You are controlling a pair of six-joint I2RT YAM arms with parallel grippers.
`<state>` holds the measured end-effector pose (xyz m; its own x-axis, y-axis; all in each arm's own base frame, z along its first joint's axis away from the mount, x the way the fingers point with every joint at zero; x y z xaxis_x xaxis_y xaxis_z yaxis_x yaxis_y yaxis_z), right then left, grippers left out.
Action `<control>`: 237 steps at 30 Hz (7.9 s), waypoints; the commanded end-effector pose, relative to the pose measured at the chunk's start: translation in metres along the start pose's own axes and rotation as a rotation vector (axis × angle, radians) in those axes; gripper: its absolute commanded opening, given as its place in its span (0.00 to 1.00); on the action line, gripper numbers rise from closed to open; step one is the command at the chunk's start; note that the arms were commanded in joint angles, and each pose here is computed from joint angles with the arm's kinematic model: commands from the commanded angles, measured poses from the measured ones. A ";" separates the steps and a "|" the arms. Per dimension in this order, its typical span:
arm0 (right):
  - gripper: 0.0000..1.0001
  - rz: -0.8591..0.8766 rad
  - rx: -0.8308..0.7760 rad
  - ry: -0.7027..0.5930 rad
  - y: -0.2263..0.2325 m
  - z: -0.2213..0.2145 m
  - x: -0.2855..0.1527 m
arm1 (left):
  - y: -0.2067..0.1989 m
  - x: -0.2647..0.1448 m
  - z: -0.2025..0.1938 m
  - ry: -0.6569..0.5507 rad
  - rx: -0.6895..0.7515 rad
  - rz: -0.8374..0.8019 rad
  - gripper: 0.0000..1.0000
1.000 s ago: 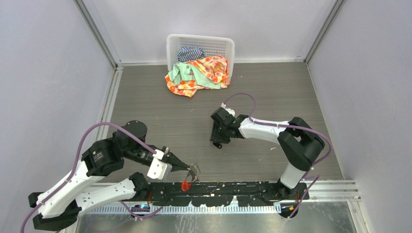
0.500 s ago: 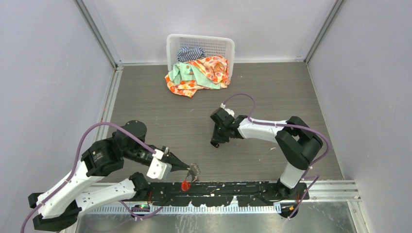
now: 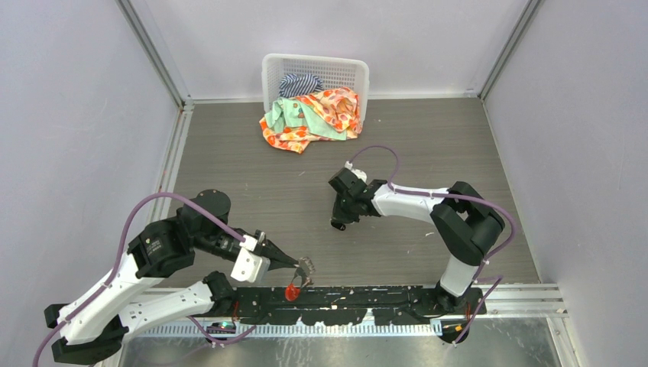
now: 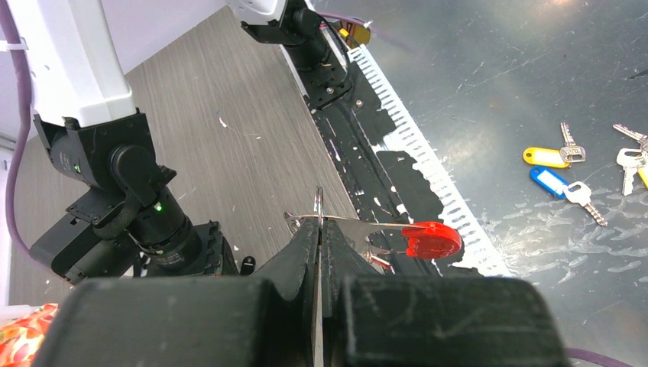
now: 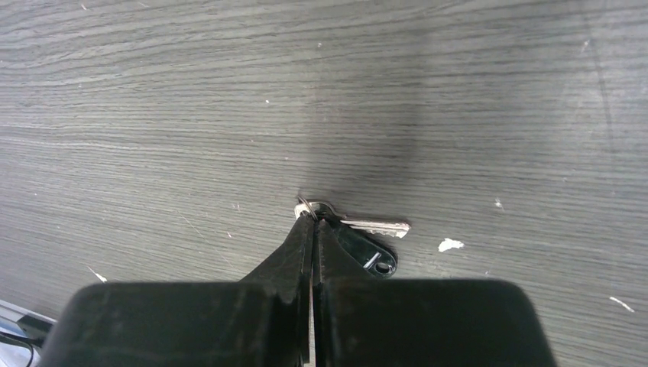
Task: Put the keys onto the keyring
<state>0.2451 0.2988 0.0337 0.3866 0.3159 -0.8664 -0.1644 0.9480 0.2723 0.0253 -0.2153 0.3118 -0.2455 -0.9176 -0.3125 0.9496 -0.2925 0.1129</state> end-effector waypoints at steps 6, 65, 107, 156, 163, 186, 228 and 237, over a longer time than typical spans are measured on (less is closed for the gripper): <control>0.01 0.220 -0.211 -0.287 0.037 0.045 -0.051 | -0.001 -0.003 0.018 -0.058 0.020 -0.006 0.00; 0.43 0.093 -0.298 -0.152 0.015 0.017 0.004 | 0.000 -0.003 0.017 -0.067 0.022 0.007 0.00; 0.01 0.259 -0.460 -0.237 0.041 0.027 -0.032 | 0.000 -0.005 0.014 -0.060 0.003 0.018 0.00; 0.01 1.173 -1.469 -0.524 0.128 -0.037 -0.349 | 0.013 0.030 0.008 -0.021 0.043 -0.174 0.00; 0.01 1.168 -1.517 -0.505 0.136 -0.045 -0.342 | 0.017 0.032 0.009 -0.023 0.044 -0.168 0.00; 0.01 1.192 -1.535 -0.483 0.153 -0.050 -0.334 | 0.014 0.032 0.006 -0.040 0.038 -0.159 0.00; 0.01 1.274 -1.535 -0.458 0.152 -0.063 -0.335 | 0.016 0.033 0.009 -0.051 0.029 -0.149 0.00; 0.01 1.271 -1.531 -0.479 0.156 -0.060 -0.334 | 0.016 0.033 0.008 -0.053 0.027 -0.148 0.00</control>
<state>0.0379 0.3341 0.3301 -0.4095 0.8517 -0.3270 -0.8598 -0.4801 -0.1738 0.0309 -0.2503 0.3012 -0.3944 -0.8642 -0.3125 0.9009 -0.4306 0.0537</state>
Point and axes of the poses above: each gripper's point midway between its finger pads, its own x axis out along the fingers, its own y axis along the line the jaws close on, z = x × y, the point moved 1 cm from there along -x, back along the fingers, and after that the axes turned 15 degrees about -x, right-handed, at the moved point
